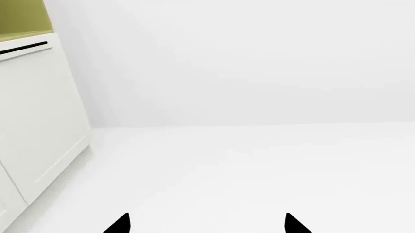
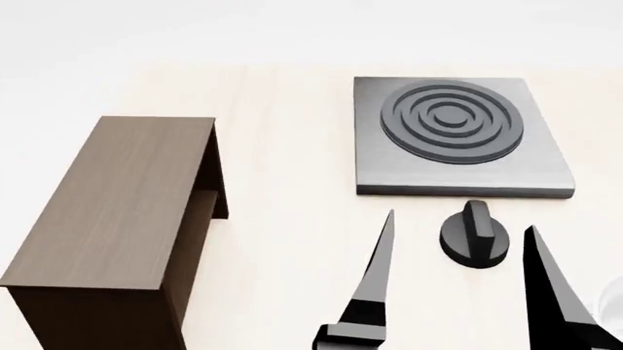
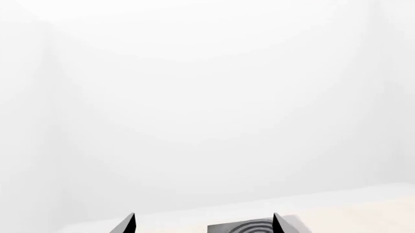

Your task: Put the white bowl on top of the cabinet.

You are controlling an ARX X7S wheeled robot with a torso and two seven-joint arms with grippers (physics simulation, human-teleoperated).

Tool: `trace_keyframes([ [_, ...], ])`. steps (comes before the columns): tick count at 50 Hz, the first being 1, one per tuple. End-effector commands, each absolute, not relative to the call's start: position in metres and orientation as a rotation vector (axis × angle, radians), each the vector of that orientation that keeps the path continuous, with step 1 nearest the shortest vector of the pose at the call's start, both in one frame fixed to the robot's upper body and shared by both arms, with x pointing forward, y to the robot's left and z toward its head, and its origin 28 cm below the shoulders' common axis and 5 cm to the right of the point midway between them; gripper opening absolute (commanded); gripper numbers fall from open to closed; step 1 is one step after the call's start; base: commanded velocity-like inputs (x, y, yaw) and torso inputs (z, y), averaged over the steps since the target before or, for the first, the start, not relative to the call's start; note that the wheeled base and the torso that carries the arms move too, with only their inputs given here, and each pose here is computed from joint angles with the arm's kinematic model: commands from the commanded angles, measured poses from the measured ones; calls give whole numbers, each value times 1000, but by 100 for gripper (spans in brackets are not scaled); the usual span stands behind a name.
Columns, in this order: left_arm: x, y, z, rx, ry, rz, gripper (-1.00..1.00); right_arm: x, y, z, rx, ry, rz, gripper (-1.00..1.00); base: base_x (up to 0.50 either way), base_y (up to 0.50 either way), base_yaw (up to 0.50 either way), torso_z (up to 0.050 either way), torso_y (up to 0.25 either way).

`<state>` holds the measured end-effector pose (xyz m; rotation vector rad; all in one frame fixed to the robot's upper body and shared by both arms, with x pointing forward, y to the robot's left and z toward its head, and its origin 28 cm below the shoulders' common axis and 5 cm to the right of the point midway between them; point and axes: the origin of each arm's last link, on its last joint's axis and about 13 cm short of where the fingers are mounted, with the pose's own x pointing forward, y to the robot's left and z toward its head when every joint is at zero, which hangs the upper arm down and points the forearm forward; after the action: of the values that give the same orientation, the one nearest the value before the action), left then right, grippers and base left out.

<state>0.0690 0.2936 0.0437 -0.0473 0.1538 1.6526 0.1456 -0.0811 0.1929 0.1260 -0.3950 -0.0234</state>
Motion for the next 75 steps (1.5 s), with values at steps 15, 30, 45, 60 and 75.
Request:
trace_keyframes([
  [15, 69, 294, 43, -50, 156, 1650, 100, 144, -79, 192, 136, -404, 22, 100, 469, 0, 0, 0, 0],
  [30, 69, 294, 43, -52, 155, 1646, 100, 144, -80, 193, 152, -415, 6, 100, 380, 0, 0, 0, 1],
  [45, 70, 294, 43, -52, 155, 1646, 100, 142, -87, 200, 188, -414, -124, 100, 35, 0, 0, 0, 0],
  [60, 70, 294, 42, -50, 157, 1647, 100, 131, -110, 211, 307, -414, -492, 100, 0, 0, 0, 0, 0],
  [75, 69, 294, 42, -51, 158, 1647, 100, 127, -118, 211, 356, -380, -569, 100, 0, 0, 0, 0, 0],
])
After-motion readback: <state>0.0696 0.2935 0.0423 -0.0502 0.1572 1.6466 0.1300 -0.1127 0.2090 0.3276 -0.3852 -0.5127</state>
